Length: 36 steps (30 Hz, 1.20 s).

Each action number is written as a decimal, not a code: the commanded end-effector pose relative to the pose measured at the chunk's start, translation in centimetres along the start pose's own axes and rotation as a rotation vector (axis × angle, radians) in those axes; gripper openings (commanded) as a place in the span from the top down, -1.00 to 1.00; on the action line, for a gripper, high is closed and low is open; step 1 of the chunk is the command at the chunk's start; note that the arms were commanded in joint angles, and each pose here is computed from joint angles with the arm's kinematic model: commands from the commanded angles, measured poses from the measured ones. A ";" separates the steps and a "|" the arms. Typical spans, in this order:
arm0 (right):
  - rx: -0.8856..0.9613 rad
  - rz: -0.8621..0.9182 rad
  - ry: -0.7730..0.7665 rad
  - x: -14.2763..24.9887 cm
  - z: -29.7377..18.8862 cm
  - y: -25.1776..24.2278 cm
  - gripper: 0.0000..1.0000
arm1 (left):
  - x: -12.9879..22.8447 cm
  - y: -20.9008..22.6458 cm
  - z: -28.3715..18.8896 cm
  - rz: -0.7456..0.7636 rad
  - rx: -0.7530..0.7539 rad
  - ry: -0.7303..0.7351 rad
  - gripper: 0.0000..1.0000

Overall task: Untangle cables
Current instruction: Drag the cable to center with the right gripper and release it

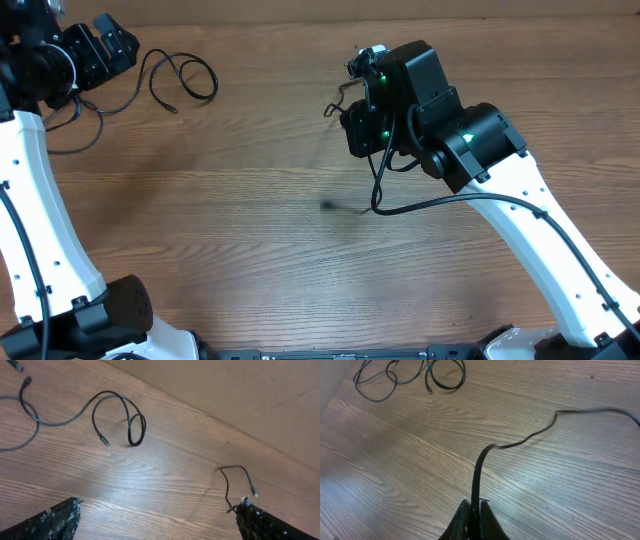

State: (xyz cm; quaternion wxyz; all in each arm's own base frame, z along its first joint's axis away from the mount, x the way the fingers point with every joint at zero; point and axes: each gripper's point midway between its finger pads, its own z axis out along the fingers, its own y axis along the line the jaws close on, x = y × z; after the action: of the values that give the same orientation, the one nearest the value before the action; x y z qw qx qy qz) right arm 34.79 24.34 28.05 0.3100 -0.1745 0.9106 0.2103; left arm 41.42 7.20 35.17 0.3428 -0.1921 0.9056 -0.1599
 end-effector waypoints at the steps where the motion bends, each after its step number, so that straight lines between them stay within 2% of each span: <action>1: -0.079 -0.003 -0.043 -1.3 -1.6 1.6 0.92 | 0.7 -0.2 0.7 0.013 0.018 0.031 -0.99; 8: -0.331 -0.021 -0.097 -2.3 -6.8 6.6 0.92 | 0.8 -0.1 0.9 0.010 0.016 0.037 -0.99; 18: -0.396 -0.039 -0.252 -3.5 -14.4 8.6 0.92 | 0.8 -0.2 0.9 0.011 0.016 0.037 -0.99; 23: -0.396 -0.041 -0.260 -3.5 -14.7 8.6 0.87 | 0.9 -0.2 0.9 -0.019 0.020 0.040 -0.99; 29: -0.323 -0.026 -0.266 -3.9 -13.6 7.3 0.82 | 2.9 -3.3 0.5 -0.071 0.196 0.141 -0.99; 36: -0.192 0.001 -0.293 -4.6 -12.8 5.1 0.79 | 6.3 -5.3 1.8 0.121 0.236 0.244 -0.99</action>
State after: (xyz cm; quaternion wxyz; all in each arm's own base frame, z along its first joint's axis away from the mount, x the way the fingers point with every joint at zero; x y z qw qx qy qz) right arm 28.51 24.34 41.14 0.3963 -0.1919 0.8272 0.3492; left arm 39.68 1.69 33.34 0.2683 -0.1439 0.9185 -0.2524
